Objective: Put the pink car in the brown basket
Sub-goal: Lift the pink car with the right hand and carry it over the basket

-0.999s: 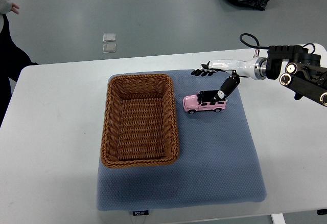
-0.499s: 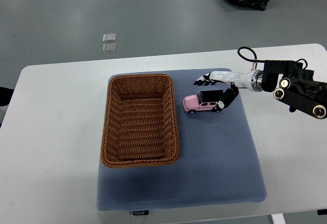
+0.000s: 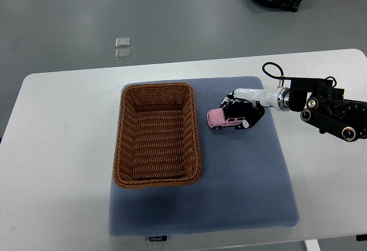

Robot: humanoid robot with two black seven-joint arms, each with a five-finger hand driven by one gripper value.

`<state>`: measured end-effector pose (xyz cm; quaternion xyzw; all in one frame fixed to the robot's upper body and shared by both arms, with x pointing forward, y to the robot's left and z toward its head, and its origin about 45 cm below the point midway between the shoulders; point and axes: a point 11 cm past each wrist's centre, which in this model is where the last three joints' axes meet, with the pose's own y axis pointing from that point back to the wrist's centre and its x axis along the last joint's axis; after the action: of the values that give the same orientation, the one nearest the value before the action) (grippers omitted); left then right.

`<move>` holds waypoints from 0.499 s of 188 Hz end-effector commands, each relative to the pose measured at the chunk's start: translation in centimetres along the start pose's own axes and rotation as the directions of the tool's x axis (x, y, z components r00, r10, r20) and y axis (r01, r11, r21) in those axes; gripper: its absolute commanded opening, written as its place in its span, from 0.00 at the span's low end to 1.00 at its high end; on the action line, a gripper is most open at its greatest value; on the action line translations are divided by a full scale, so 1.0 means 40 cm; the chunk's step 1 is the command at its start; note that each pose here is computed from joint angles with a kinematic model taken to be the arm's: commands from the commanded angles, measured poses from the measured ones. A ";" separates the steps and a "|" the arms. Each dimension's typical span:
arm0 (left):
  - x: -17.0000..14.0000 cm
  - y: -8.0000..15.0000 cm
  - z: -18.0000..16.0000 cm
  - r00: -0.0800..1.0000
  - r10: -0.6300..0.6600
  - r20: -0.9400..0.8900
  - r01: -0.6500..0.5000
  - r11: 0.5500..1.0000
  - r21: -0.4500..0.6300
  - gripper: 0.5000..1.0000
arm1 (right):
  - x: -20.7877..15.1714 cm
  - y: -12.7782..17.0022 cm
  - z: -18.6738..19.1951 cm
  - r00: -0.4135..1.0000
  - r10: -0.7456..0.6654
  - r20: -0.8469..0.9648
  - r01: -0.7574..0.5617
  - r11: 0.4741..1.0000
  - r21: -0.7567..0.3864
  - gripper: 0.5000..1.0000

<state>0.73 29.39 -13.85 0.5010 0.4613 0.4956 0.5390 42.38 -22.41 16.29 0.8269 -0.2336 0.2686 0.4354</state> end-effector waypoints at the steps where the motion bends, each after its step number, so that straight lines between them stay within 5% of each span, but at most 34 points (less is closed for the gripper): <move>1: 0.002 0.000 0.000 1.000 0.002 0.000 -0.002 1.000 0.000 1.00 | -0.011 -0.012 -0.005 1.000 -0.011 -0.005 0.011 1.000 -0.002 0.01; 44: 0.005 0.000 -0.001 1.000 0.005 0.000 -0.005 1.000 0.001 1.00 | 0.040 0.007 0.000 1.000 0.021 -0.018 -0.022 1.000 -0.011 0.00; 94: 0.006 0.000 0.000 1.000 0.007 0.000 -0.007 1.000 -0.001 1.00 | 0.207 0.126 -0.010 0.992 0.097 -0.084 -0.098 0.995 -0.008 0.00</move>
<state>0.72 29.63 -13.86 0.5028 0.4598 0.4973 0.5371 45.03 -25.10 22.09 0.8045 -0.2581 0.3063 0.4386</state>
